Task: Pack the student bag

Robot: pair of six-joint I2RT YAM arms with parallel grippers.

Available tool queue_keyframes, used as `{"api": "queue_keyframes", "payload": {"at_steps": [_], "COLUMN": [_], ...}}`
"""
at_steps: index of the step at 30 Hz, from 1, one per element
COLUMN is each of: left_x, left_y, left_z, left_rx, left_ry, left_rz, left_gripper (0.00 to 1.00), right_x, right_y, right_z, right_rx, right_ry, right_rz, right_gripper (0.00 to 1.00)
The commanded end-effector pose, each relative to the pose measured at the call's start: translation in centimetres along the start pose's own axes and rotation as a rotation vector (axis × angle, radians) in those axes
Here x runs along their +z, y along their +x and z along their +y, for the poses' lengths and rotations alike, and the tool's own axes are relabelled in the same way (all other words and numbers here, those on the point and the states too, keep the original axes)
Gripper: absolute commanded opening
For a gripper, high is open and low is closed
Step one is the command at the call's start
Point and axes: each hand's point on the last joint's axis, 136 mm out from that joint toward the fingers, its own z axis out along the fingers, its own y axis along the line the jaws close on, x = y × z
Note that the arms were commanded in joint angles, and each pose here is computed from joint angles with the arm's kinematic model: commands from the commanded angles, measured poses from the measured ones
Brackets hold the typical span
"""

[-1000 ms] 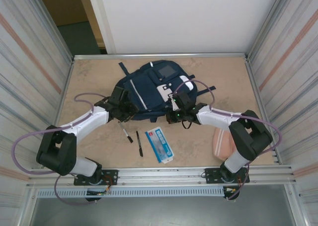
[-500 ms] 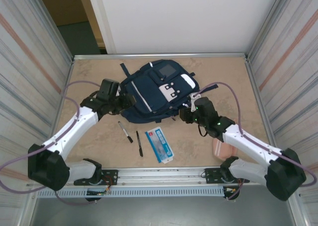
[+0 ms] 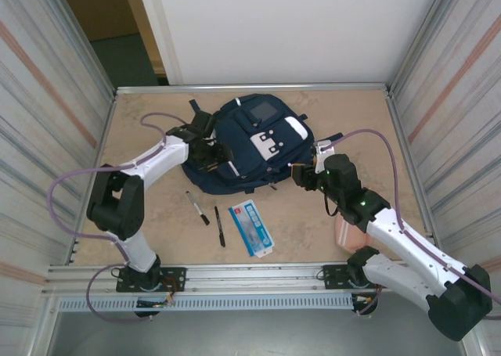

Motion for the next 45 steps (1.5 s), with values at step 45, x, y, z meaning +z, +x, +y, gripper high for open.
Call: {"api": "queue_keyframes", "payload": {"at_steps": [45], "left_x": [0.1], "left_y": [-3.1], "left_z": [1.5], "left_rx": [-0.034], "left_ry": [-0.027], "left_rz": [-0.052], "left_gripper": [0.36], "right_x": [1.0], "right_y": [0.8], "right_z": [1.7], "right_rx": [-0.009], "right_ry": [-0.083], "right_rz": [0.073], "right_gripper": [0.57]}}
